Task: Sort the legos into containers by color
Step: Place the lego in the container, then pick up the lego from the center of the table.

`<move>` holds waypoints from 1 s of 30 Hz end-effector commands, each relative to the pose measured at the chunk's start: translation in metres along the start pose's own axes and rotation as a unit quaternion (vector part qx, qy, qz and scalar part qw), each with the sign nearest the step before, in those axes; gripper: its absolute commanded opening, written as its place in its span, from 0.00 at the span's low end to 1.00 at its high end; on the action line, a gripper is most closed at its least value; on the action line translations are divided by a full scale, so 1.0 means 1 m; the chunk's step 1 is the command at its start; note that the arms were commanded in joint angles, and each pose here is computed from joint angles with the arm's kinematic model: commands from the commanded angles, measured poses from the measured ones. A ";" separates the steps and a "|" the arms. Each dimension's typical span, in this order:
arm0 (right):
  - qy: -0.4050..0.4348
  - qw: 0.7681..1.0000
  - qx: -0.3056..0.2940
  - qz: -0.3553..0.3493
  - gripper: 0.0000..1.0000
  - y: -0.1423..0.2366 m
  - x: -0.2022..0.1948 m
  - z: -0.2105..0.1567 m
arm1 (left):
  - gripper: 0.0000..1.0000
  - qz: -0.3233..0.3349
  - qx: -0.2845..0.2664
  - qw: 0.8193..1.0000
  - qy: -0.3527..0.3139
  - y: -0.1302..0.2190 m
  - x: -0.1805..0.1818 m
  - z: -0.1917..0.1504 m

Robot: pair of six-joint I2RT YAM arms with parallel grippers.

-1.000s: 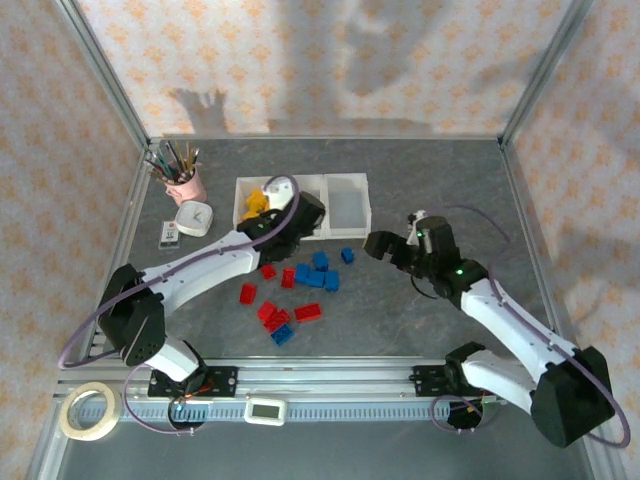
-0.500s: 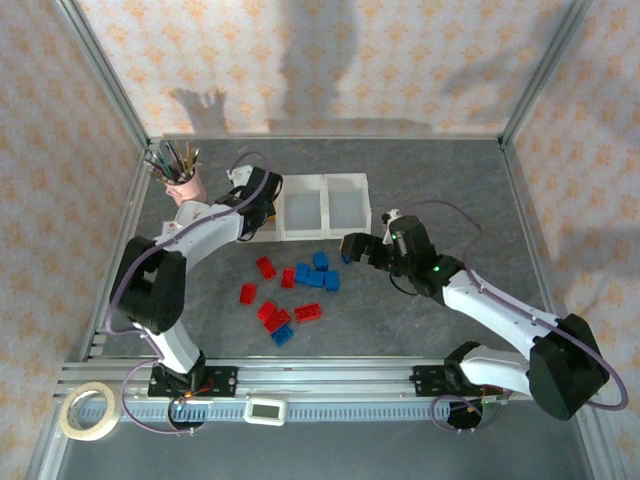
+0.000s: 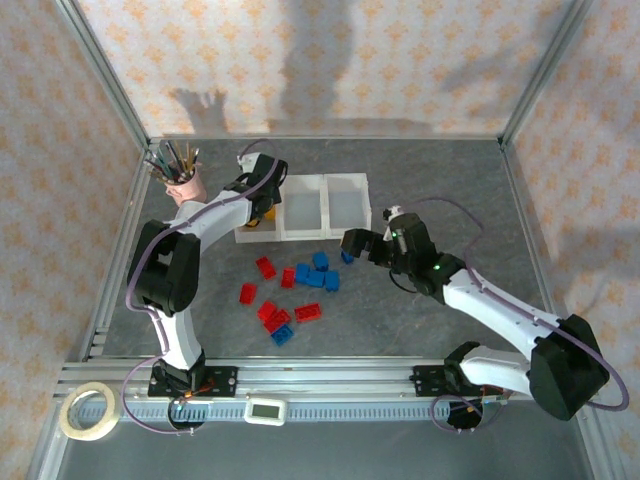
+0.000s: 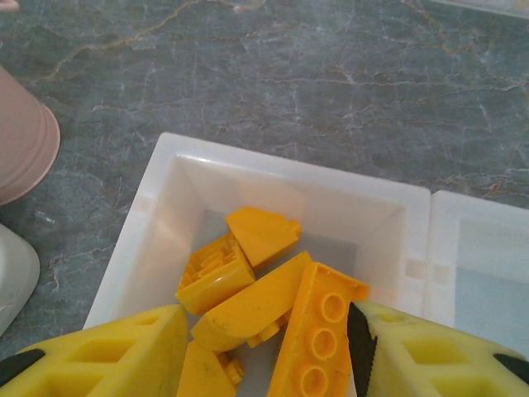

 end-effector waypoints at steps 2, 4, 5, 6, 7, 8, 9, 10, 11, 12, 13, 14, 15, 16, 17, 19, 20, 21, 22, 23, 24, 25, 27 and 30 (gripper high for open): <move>0.013 1.000 -0.028 -0.004 1.00 0.010 0.007 0.016 | 0.57 -0.041 -0.007 0.999 0.011 0.028 -0.003 0.017; 0.015 1.000 -0.025 -0.012 1.00 0.011 0.005 0.015 | 0.58 -0.063 0.000 0.998 0.016 0.038 -0.004 0.014; 0.016 0.999 -0.023 -0.016 1.00 0.011 0.003 0.014 | 0.58 -0.075 0.002 0.997 0.020 0.045 -0.005 0.012; 0.015 1.000 -0.021 -0.017 1.00 0.011 0.002 0.012 | 0.58 -0.083 0.002 0.996 0.023 0.050 -0.005 0.010; 0.015 1.000 -0.019 -0.018 1.00 0.011 0.002 0.011 | 0.58 -0.094 0.006 0.995 0.024 0.056 -0.005 0.006; 0.017 1.000 -0.016 -0.020 1.00 0.012 0.001 0.009 | 0.58 -0.108 0.011 0.994 0.022 0.062 -0.008 0.000; 0.016 1.000 -0.014 -0.021 1.00 0.013 -0.001 0.007 | 0.59 -0.116 0.015 0.993 0.020 0.067 -0.009 -0.004; 0.016 0.999 -0.014 -0.024 1.00 0.014 -0.003 0.005 | 0.59 -0.119 0.018 0.993 0.020 0.072 -0.009 -0.009; 0.015 0.999 -0.012 -0.027 1.00 0.015 -0.005 0.003 | 0.59 -0.123 0.021 0.992 0.015 0.079 -0.009 -0.014; 0.015 0.999 -0.011 -0.029 1.00 0.016 -0.007 0.001 | 0.59 -0.128 0.021 0.992 0.013 0.085 -0.009 -0.017; 0.015 0.999 -0.009 -0.030 1.00 0.017 -0.010 -0.002 | 0.59 -0.134 0.021 0.991 0.012 0.092 -0.010 -0.022; 0.014 0.999 -0.006 -0.032 1.00 0.017 -0.012 -0.005 | 0.59 -0.142 0.024 0.990 0.008 0.099 -0.012 -0.028; 0.013 0.999 -0.003 -0.033 1.00 0.018 -0.014 -0.008 | 0.59 -0.147 0.025 0.989 0.005 0.105 -0.012 -0.032; 0.013 0.999 0.001 -0.035 1.00 0.018 -0.017 -0.012 | 0.59 -0.151 0.028 0.988 0.007 0.111 -0.013 -0.038; 0.013 0.999 0.005 -0.037 1.00 0.019 -0.020 -0.016 | 0.59 -0.158 0.031 0.987 0.008 0.116 -0.014 -0.043; 0.010 0.999 0.011 -0.043 1.00 0.020 -0.027 -0.024 | 0.59 -0.182 0.043 0.982 0.009 0.128 -0.021 -0.057; 0.008 0.999 0.014 -0.046 1.00 0.020 -0.030 -0.028 | 0.59 -0.192 0.048 0.980 0.006 0.133 -0.024 -0.064; 0.006 0.999 0.016 -0.047 1.00 0.020 -0.033 -0.032 | 0.59 -0.203 0.057 0.977 0.016 0.139 -0.028 -0.072; 0.002 0.999 0.018 -0.047 1.00 0.020 -0.036 -0.036 | 0.59 -0.216 0.064 0.974 0.016 0.144 -0.034 -0.080; 0.001 0.999 0.021 -0.048 1.00 0.021 -0.039 -0.040 | 0.59 -0.225 0.070 0.972 0.014 0.148 -0.038 -0.087; -0.003 0.998 0.023 -0.050 1.00 0.021 -0.042 -0.043 | 0.59 -0.234 0.077 0.969 0.011 0.153 -0.043 -0.095; -0.006 0.998 0.024 -0.053 1.00 0.021 -0.045 -0.047 | 0.59 -0.240 0.082 0.967 0.009 0.158 -0.048 -0.103; -0.010 0.998 0.027 -0.060 1.00 0.022 -0.051 -0.052 | 0.59 -0.249 0.092 0.964 0.000 0.165 -0.057 -0.116; -0.017 0.997 0.025 -0.066 1.00 0.024 -0.059 -0.059 | 0.59 -0.263 0.108 0.959 -0.019 0.175 -0.073 -0.136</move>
Point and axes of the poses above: each hand's point on the last joint's axis, 136 mm out from that joint toward the fingers, its own y axis back along the fingers, its own x axis along the line the jaws close on, z = x × y, the point moved 1 cm from there along y, back along the fingers, and after that the axes turned 3 degrees about y, right-handed, at the moved point
